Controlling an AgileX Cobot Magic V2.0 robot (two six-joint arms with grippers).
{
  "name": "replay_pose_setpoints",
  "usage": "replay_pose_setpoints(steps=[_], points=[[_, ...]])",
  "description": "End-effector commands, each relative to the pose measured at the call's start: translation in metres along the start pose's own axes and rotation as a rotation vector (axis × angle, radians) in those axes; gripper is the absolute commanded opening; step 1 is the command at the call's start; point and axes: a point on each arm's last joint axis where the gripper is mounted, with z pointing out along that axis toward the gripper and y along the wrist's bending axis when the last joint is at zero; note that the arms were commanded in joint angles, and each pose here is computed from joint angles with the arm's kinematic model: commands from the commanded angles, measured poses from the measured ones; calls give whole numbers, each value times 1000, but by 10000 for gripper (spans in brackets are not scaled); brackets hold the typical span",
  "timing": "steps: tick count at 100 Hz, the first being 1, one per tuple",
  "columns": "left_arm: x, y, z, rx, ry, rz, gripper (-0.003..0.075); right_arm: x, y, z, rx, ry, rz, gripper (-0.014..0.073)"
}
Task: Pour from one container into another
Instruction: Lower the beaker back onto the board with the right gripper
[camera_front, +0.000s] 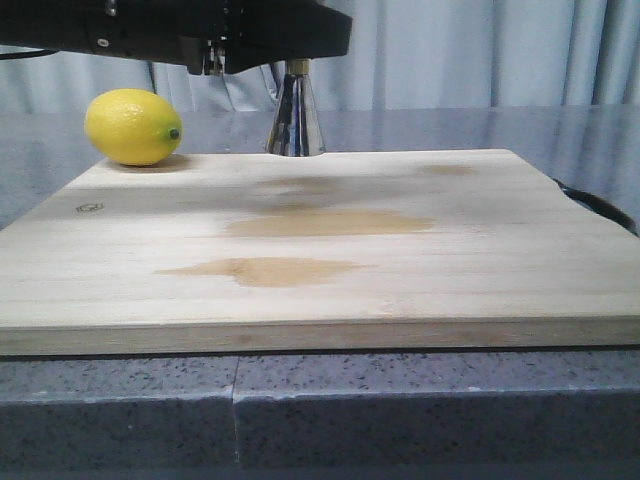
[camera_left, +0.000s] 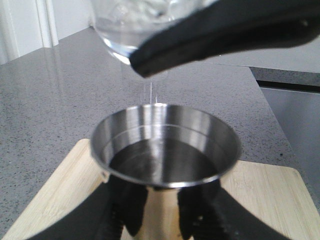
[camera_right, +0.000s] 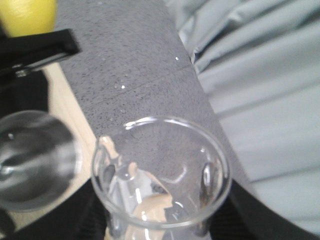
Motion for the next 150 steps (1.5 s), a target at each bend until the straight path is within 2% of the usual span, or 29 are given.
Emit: replay_pose_setpoints(steps=[1,18,40,60,72,80,91,109,135,150], points=[[-33,-8,-1,41,-152,34,218,2,-35,-25,90,-105,161,270],[-33,-8,-1,41,-152,34,218,40,-51,-27,94,-151,395,270],[-33,-8,-1,41,-152,34,218,105,-59,-26,194,-191,665,270],[-33,-8,-1,41,-152,34,218,158,-34,-8,261,-206,860,270],[-33,-8,-1,41,-152,34,218,171,-14,-3,297,-282,898,270],[-33,-8,-1,41,-152,34,218,177,-4,-1,310,-351,977,270],[-33,-8,-1,41,-152,34,218,182,10,7,296,-425,970,270],[-33,-8,-1,41,-152,34,218,185,25,32,208,-433,935,270],[-33,-8,-1,41,-152,34,218,187,34,55,197,-530,893,270],[-33,-8,-1,41,-152,34,218,190,41,68,186,-539,854,270]])
